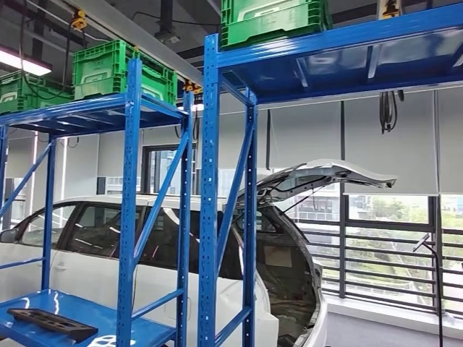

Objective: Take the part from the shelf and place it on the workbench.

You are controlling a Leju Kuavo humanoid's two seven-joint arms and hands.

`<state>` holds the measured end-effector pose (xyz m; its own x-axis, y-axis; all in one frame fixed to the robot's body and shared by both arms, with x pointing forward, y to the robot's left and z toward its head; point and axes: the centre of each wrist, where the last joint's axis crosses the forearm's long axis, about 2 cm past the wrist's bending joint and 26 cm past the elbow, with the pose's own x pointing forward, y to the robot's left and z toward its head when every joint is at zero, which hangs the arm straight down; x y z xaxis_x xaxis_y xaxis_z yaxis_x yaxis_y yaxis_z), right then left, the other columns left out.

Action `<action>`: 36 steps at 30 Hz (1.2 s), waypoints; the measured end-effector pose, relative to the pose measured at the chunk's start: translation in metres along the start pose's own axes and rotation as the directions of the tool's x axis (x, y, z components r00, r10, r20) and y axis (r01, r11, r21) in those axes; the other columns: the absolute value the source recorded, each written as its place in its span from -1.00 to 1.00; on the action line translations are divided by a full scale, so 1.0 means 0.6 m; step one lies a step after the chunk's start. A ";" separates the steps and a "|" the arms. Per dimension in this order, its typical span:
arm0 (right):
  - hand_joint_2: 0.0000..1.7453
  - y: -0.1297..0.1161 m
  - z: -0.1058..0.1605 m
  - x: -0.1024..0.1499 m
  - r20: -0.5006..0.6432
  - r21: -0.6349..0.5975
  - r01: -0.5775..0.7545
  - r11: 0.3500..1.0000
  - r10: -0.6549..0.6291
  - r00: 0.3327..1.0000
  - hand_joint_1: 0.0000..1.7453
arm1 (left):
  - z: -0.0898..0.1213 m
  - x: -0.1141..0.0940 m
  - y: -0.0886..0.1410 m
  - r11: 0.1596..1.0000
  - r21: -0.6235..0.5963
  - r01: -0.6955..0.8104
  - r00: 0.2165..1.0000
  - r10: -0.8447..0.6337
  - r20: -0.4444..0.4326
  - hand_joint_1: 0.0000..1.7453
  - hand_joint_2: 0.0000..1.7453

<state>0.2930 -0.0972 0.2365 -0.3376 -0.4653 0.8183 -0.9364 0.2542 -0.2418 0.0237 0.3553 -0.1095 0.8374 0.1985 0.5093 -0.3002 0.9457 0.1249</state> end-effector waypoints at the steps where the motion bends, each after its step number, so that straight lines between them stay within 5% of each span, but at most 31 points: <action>1: 1.00 0.001 -0.001 0.000 0.001 0.002 0.000 1.000 0.000 1.000 1.00 | -0.001 0.001 0.004 1.000 0.008 -0.006 1.000 0.006 -0.001 -1.00 1.00; 15: 1.00 -0.005 0.009 0.000 -0.007 -0.009 -0.036 0.999 0.036 0.999 1.00 | -0.007 0.015 0.050 0.993 0.116 -0.019 0.999 0.023 -0.039 -1.00 1.00; 27: 1.00 -0.008 0.024 -0.002 -0.002 -0.023 -0.053 0.998 0.053 0.999 1.00 | -0.007 0.044 0.172 0.959 0.282 -0.013 1.000 0.013 0.001 -1.00 1.00; 36: 1.00 -0.009 0.024 0.001 0.006 -0.026 -0.067 0.997 0.067 0.998 1.00 | -0.006 0.046 0.179 0.954 0.297 -0.039 0.999 0.036 0.014 -1.00 1.00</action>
<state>0.2964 -0.1109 0.2308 -0.4005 -0.4522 0.7969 -0.9088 0.3073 -0.2824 0.0161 0.4632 -0.0853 0.8192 0.2290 0.5258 -0.4546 0.8182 0.3519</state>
